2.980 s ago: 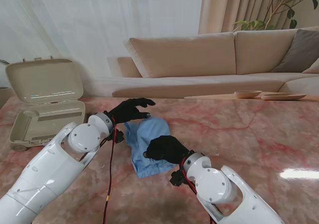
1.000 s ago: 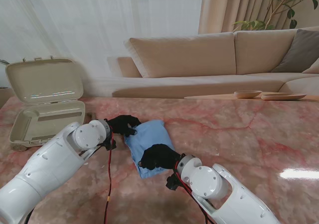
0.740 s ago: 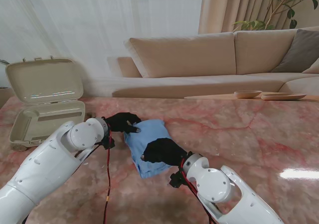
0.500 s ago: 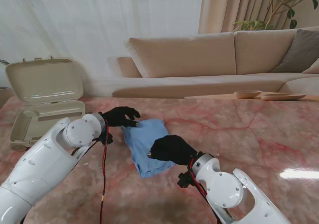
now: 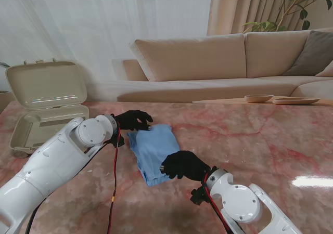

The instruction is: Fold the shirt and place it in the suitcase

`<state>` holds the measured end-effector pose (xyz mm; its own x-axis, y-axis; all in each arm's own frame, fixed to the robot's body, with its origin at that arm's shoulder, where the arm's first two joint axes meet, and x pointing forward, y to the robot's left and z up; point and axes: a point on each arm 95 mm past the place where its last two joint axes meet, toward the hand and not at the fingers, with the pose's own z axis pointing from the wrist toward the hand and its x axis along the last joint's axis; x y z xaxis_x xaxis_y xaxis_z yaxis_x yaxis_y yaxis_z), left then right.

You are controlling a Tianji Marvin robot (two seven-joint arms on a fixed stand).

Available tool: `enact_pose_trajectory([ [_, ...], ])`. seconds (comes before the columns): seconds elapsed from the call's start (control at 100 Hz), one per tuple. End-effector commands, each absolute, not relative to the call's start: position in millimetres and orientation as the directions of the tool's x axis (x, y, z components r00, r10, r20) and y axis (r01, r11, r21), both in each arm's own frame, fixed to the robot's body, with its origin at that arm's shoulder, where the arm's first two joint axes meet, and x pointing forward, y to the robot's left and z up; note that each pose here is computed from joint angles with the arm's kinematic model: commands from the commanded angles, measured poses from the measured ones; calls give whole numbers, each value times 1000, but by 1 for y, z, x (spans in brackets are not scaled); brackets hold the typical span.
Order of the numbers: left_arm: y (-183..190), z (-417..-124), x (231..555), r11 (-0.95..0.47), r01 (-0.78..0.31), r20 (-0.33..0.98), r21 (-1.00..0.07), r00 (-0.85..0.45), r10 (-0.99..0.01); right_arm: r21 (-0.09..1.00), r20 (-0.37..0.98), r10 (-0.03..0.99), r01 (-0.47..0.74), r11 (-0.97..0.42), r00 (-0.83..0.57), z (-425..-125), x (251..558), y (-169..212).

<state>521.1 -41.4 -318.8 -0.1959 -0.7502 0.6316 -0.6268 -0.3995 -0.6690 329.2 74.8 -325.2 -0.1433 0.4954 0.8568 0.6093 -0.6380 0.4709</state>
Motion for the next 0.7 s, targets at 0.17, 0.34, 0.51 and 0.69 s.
enact_pose_trajectory([
  [0.17,-43,-332,523,-339,-660,600,-671,-213,-771,426,856,513,657,-622,-69,-348,330,72],
  [0.34,-34,-340,521,-309,-677,574,-667,-203,-793,384,863,505,678,-627,-22,-357,335,74],
  [0.51,-25,-345,515,-297,-696,562,-654,-184,-806,367,857,515,688,-626,12,-366,343,76],
  [0.69,-18,-348,503,-279,-721,553,-635,-172,-815,354,849,526,688,-633,47,-373,351,75],
])
